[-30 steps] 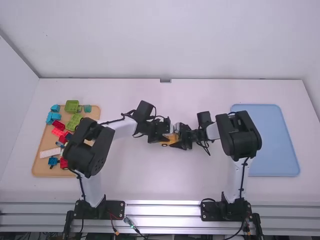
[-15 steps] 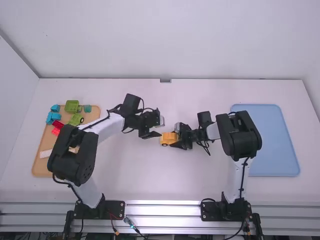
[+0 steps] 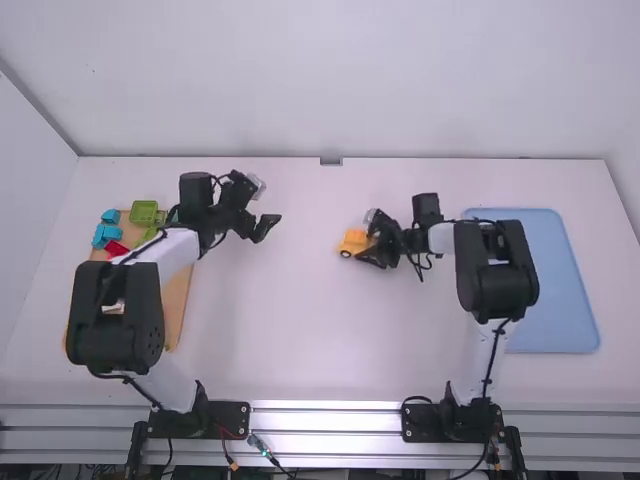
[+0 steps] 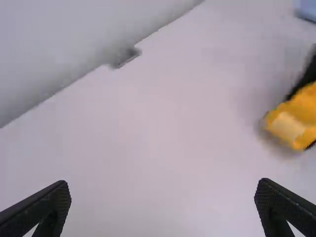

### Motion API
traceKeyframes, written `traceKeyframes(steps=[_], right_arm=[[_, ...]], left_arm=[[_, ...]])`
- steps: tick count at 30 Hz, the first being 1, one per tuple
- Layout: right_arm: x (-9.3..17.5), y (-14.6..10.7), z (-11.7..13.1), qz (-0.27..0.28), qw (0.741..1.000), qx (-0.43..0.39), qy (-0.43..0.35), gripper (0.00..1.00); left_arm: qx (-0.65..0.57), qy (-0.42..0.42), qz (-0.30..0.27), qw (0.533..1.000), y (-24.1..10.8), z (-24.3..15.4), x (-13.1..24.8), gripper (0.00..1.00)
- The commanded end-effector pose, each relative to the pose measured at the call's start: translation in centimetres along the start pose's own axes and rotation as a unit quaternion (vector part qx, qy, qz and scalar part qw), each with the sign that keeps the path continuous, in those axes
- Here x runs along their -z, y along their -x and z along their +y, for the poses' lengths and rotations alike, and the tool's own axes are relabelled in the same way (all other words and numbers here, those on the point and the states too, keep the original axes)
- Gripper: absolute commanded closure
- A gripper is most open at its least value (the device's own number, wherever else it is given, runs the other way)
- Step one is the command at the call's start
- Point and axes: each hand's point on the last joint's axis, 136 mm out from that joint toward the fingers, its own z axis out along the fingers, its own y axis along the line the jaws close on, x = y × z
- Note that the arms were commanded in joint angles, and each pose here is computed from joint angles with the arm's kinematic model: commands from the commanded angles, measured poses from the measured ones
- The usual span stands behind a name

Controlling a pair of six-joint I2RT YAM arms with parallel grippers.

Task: Assemble lego blocks to make yellow taxi

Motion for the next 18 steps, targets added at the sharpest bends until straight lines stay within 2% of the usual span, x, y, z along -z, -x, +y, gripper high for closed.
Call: traceKeyframes(steps=[1, 4, 6, 7, 8, 11, 13, 14, 16, 18], right_arm=[[5.6, 2.6, -5.3, 0.034, 0.992, -0.026, -0.121, 0.58], [11.6, 1.2, -8.3, 0.070, 0.969, -0.099, -0.216, 0.64], [13.9, 0.6, -9.0, 0.069, 0.960, -0.124, -0.241, 0.65], [16.4, -0.2, -9.6, 0.060, 0.950, -0.151, -0.266, 0.66], [17.3, -0.5, -9.8, 0.056, 0.946, -0.162, -0.275, 0.66], [22.6, -3.6, -11.2, 0.030, 0.911, -0.238, -0.335, 0.66], [24.7, -5.6, -11.8, 0.020, 0.887, -0.280, -0.366, 0.65], [26.8, -8.3, -12.0, 0.011, 0.856, -0.328, -0.399, 0.63], [27.6, -9.6, -11.8, 0.004, 0.841, -0.351, -0.411, 0.61], [28.5, -12.4, -11.0, -0.006, 0.813, -0.392, -0.429, 0.59]], left_arm=[[0.140, 0.144, 0.038, 0.979, -2.5, 3.7, 0.7, 0.01], [0.189, 0.248, 0.040, 0.949, -3.9, 6.4, 1.9, 0.01], [0.204, 0.272, 0.035, 0.940, -4.2, 7.0, 2.3, 0.01], [0.209, 0.281, 0.032, 0.936, -4.2, 7.3, 2.5, 0.01], [0.209, 0.282, 0.030, 0.936, -4.2, 7.5, 2.5, 0.01], [0.209, 0.273, 0.015, 0.939, -3.6, 7.8, 2.6, 0.01], [0.208, 0.261, 0.006, 0.943, -3.2, 7.6, 2.4, 0.01], [0.204, 0.240, -0.006, 0.949, -2.5, 6.9, 2.0, 0.01], [0.204, 0.228, -0.010, 0.952, -2.2, 6.5, 1.7, 0.01], [0.203, 0.213, -0.018, 0.956, -1.8, 6.3, 1.6, 0.01]])
